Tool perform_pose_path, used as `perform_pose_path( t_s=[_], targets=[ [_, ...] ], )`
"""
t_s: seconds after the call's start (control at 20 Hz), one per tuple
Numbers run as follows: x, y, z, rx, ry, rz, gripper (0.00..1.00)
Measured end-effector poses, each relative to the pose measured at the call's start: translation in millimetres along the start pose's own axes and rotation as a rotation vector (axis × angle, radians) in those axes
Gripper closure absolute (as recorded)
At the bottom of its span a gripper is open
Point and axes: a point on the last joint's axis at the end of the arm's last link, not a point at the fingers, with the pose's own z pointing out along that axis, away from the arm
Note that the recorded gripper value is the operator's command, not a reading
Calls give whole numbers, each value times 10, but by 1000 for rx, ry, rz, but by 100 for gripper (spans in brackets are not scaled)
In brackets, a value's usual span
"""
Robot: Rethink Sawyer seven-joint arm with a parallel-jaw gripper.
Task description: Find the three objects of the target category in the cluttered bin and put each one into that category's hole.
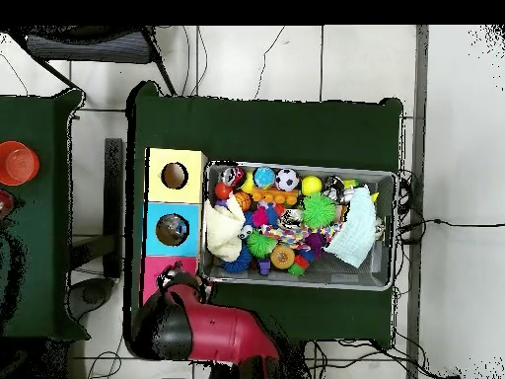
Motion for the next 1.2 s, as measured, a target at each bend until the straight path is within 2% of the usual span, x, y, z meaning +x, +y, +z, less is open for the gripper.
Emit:
perform_pose_path(
  t_s=[0.1,0.2,0.25,0.4,0.65,0.9,0.95,1.2],
  targets=[
    [-164,-47,-19,2,-27,-2,0],
    [-240,-74,-17,1,-38,-2,0],
    [-354,-118,10,3,-50,-3,0],
    [-459,-175,55,6,-58,-2,0],
    [-678,-392,332,24,-58,-4,0],
    [-712,-501,552,38,-46,-26,0],
    [-705,-546,658,44,-37,-41,0],
    [-658,-675,855,53,-22,-59,0]
  ],
)
